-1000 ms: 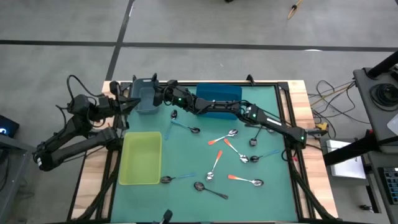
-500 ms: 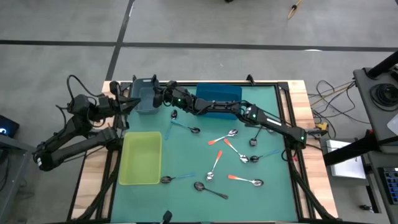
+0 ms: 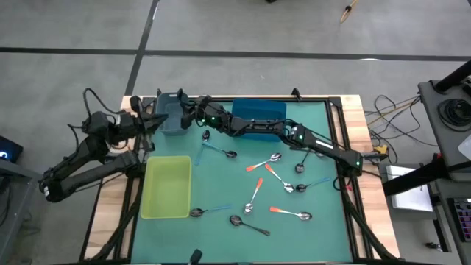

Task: Sort silverware by color (type)
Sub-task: Put the black spoon into the blue bin

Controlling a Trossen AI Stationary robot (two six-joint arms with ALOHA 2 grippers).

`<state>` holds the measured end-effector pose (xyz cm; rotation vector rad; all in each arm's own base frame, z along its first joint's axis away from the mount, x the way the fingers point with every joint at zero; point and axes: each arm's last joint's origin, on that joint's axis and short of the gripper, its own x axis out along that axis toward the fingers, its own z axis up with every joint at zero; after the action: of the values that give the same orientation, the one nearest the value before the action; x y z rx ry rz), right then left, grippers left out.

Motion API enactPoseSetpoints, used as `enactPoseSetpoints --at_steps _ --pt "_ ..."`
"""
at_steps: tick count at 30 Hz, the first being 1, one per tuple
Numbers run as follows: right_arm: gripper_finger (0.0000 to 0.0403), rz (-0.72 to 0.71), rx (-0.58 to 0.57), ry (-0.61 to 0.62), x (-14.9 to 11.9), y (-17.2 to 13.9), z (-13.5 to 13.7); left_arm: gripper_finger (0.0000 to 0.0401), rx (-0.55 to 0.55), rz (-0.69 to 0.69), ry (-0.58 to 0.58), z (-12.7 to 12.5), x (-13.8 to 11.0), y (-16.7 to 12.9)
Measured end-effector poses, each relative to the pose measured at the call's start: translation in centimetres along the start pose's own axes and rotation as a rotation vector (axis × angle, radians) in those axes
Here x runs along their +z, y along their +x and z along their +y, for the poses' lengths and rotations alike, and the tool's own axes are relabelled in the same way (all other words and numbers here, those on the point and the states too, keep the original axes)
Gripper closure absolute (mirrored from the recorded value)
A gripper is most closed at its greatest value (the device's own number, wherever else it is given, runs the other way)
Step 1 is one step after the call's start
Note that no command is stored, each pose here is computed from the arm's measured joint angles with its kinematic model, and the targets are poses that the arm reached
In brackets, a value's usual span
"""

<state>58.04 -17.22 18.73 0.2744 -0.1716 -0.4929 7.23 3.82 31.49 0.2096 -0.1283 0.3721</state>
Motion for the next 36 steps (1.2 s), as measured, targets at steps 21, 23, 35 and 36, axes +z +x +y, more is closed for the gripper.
enactPoseSetpoints --at_steps 21,23,35,36 --pt "0.0393 -0.057 -0.006 0.033 -2.6 -0.3 0.6 0.0401 0.311 0.167 0.021 1.1 -1.6 2.0" --pt "0.0393 -0.06 -0.006 0.057 -3.0 -0.3 0.5 0.0401 0.311 0.167 0.021 1.1 -1.6 2.0" --pt "0.036 -0.045 -0.022 -0.009 -4.0 -0.3 0.0 0.0401 0.311 0.165 0.025 1.2 -1.6 2.0" --pt "0.0356 -0.038 -0.024 -0.01 -4.1 -0.3 0.0 0.0401 0.311 0.164 0.025 1.2 -1.6 2.0"
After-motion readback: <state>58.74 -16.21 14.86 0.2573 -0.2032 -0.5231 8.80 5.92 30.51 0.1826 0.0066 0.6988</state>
